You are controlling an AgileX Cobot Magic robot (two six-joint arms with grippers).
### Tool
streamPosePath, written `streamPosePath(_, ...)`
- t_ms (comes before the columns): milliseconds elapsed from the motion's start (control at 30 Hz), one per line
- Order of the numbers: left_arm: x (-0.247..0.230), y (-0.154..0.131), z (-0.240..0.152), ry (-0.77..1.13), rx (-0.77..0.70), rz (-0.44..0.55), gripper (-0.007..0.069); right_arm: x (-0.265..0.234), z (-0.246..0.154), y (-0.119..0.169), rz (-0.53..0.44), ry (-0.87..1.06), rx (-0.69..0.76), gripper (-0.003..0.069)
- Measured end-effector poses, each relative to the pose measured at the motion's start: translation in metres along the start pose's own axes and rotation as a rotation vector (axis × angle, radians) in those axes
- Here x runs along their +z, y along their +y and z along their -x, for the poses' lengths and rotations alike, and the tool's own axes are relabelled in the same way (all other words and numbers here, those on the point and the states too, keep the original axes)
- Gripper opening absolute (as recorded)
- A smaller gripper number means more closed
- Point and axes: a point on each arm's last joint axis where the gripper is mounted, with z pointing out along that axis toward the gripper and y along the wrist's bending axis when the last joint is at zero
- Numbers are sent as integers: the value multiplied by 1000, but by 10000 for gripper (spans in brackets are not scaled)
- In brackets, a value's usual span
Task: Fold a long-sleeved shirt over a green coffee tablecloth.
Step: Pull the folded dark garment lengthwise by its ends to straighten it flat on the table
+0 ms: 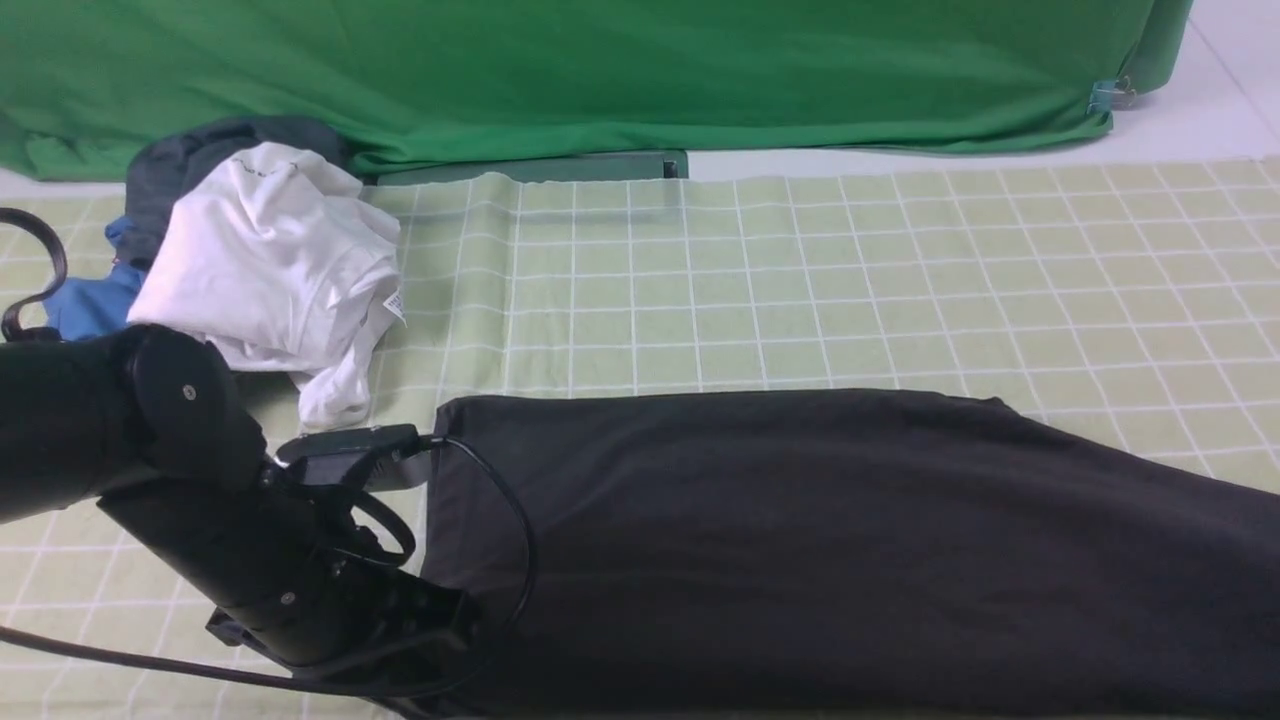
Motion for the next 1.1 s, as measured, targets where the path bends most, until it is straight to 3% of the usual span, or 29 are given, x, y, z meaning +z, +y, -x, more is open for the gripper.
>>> streamPosePath(133,0,0,0,-3,-18,1,38,-18,15,-5,1,-26,36,513)
streamPosePath(267,0,1,0,1,-45,12,81,-21,16,1,75,-3,49,521)
streamPosePath(367,-3,1,-1,30,-54,25,182,-1,10,19,160,54,-35,524)
streamPosePath(533,-16,-3,11,13,-25,34,332,34,6,36,195,113,-154,524)
streamPosePath(700,-34,-12,26,-28,4,23,448,45,8,38,201,121,-183,532)
streamPosePath(833,-48,-18,37,-66,22,15,497,49,10,38,204,128,-208,536)
streamPosePath(1100,-58,-23,44,-101,36,8,507,51,12,38,208,134,-225,532)
